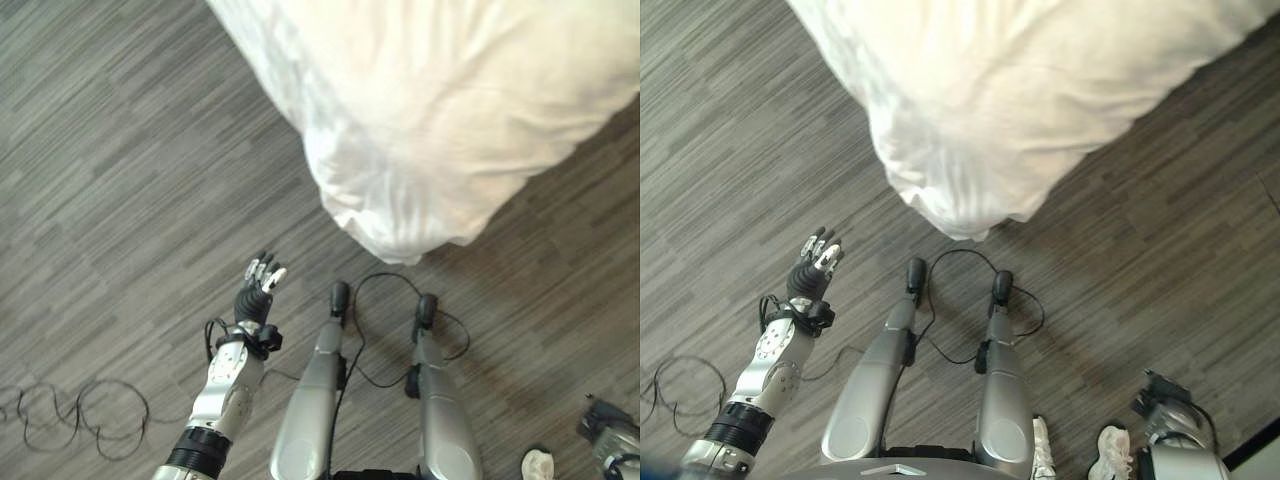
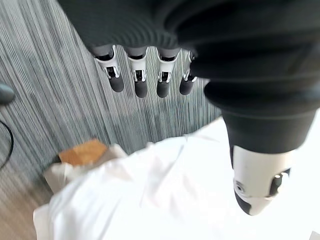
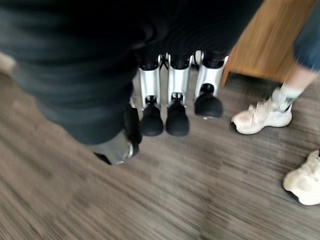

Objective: Making the bed.

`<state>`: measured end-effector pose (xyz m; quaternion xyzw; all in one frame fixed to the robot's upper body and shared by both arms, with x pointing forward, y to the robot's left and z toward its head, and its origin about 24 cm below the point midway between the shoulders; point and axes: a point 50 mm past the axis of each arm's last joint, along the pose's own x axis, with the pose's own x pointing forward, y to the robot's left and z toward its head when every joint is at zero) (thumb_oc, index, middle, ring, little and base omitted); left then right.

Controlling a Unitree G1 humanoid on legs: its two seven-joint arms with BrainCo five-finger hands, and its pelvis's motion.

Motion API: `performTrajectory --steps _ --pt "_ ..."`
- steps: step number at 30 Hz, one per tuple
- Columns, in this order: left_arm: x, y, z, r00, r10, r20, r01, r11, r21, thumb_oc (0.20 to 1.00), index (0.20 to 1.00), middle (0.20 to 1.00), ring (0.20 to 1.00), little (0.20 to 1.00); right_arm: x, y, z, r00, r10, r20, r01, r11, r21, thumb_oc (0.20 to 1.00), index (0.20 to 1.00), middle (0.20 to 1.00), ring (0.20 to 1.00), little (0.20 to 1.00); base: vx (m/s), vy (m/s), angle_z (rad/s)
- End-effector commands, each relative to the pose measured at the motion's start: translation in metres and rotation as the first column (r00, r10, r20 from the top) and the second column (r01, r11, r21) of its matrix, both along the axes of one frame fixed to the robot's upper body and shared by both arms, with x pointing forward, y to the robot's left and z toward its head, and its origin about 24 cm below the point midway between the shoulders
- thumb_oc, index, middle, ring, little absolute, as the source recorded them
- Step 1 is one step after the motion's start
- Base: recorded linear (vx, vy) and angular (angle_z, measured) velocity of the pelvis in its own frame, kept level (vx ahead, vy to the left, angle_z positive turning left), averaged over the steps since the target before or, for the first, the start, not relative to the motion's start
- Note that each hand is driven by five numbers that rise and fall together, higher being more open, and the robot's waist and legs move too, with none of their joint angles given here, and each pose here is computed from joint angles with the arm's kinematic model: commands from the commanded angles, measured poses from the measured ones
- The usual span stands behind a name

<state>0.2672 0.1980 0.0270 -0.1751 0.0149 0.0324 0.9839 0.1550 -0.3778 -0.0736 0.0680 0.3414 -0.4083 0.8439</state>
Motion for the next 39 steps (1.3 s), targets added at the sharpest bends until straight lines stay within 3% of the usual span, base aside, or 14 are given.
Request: performTrajectory --steps 1,5,6,8,11,13,15,16,18,22,26,33,37,39 --pt "0.003 -0.009 0.008 0.998 -0.001 0.066 0.005 0.998 -0.055 1.000 1.000 1.000 1.000 1.000 0.053 -0.004 0.038 0.974 0.015 0.226 -0.001 0.998 -0.062 0.200 0.200 0.200 0.200 0.200 0.03 -0.021 -0.17" --pt "0.001 -0.002 0.004 0.998 0.040 0.048 -0.036 0.997 -0.066 1.000 1.000 1.000 1.000 1.000 0.086 0.004 0.071 0.915 0.098 0.391 -0.042 0.988 -0.149 0.200 0.200 0.200 0.200 0.200 0.01 -0.004 -0.09" --pt "-0.002 0.003 0.002 0.996 0.079 0.040 -0.076 0.994 -0.079 1.000 1.000 1.000 1.000 1.000 0.109 0.020 0.104 0.827 0.227 0.514 -0.102 0.960 -0.260 0.200 0.200 0.200 0.200 0.200 0.01 0.001 -0.04" --pt "-0.003 0.007 0.001 0.994 0.098 0.039 -0.095 0.992 -0.084 1.000 1.000 1.000 1.000 1.000 0.116 0.030 0.122 0.773 0.303 0.557 -0.133 0.936 -0.325 0.200 0.200 0.200 0.200 0.200 0.02 -0.005 -0.08" --pt "-0.009 0.014 -0.005 0.989 0.144 0.013 -0.142 0.986 -0.089 1.000 1.000 1.000 1.000 1.000 0.130 0.087 0.189 0.458 0.597 0.658 -0.248 0.797 -0.551 0.200 0.200 0.200 0.200 0.200 0.03 -0.024 -0.03" --pt "-0.013 0.013 -0.007 0.992 0.128 0.012 -0.127 0.988 -0.087 1.000 1.000 1.000 1.000 1.000 0.132 0.111 0.217 0.318 0.702 0.637 -0.273 0.712 -0.647 0.200 0.200 0.200 0.200 0.200 0.05 -0.040 -0.14" --pt "-0.015 0.012 -0.009 0.992 0.123 0.009 -0.122 0.988 -0.092 1.000 1.000 1.000 1.000 1.000 0.133 0.131 0.224 0.224 0.717 0.660 -0.307 0.695 -0.650 0.200 0.200 0.200 0.200 0.200 0.03 -0.029 -0.07" --pt "-0.017 0.012 -0.013 0.993 0.122 -0.012 -0.122 0.988 -0.095 1.000 1.000 1.000 1.000 1.000 0.139 0.162 0.224 0.125 0.771 0.625 -0.403 0.615 -0.678 0.200 0.200 0.200 0.200 0.200 0.00 0.000 0.00" --pt "-0.017 0.008 -0.017 0.994 0.104 -0.027 -0.106 0.988 -0.109 1.000 1.000 1.000 1.000 1.000 0.149 0.190 0.223 0.064 0.817 0.573 -0.477 0.530 -0.701 0.200 0.200 0.200 0.200 0.200 -0.01 -0.010 -0.04" --pt "-0.013 0.001 -0.019 0.995 0.092 -0.040 -0.096 0.987 -0.128 1.000 1.000 1.000 1.000 1.000 0.160 0.253 0.223 -0.094 0.738 0.668 -0.633 0.474 -0.612 0.200 0.200 0.200 0.200 0.200 -0.01 -0.003 -0.06" --pt "-0.016 -0.011 -0.029 0.994 0.068 -0.088 -0.081 0.984 -0.158 1.000 1.000 1.000 1.000 1.000 0.173 0.283 0.225 -0.107 0.648 0.754 -0.700 0.489 -0.521 0.200 0.200 0.200 0.200 0.200 -0.01 -0.001 0.01" --pt "-0.022 -0.014 -0.036 0.993 0.055 -0.104 -0.071 0.985 -0.160 1.000 1.000 1.000 1.000 1.000 0.177 0.288 0.252 -0.199 0.705 0.681 -0.625 0.444 -0.642 0.200 0.200 0.200 0.200 0.200 -0.03 0.013 0.10" --pt "-0.021 -0.026 -0.041 0.992 0.011 -0.126 -0.030 0.988 -0.153 1.000 1.000 1.000 1.000 1.000 0.196 0.266 0.237 -0.015 0.729 0.685 -0.600 0.541 -0.589 0.200 0.200 0.200 0.200 0.200 0.01 0.041 -0.03" --pt "-0.011 -0.032 -0.036 0.993 0.016 -0.115 -0.035 0.985 -0.169 1.000 1.000 1.000 1.000 1.000 0.197 0.250 0.206 0.153 0.591 0.792 -0.601 0.692 -0.400 0.200 0.200 0.200 0.200 0.200 0.04 0.024 -0.04"
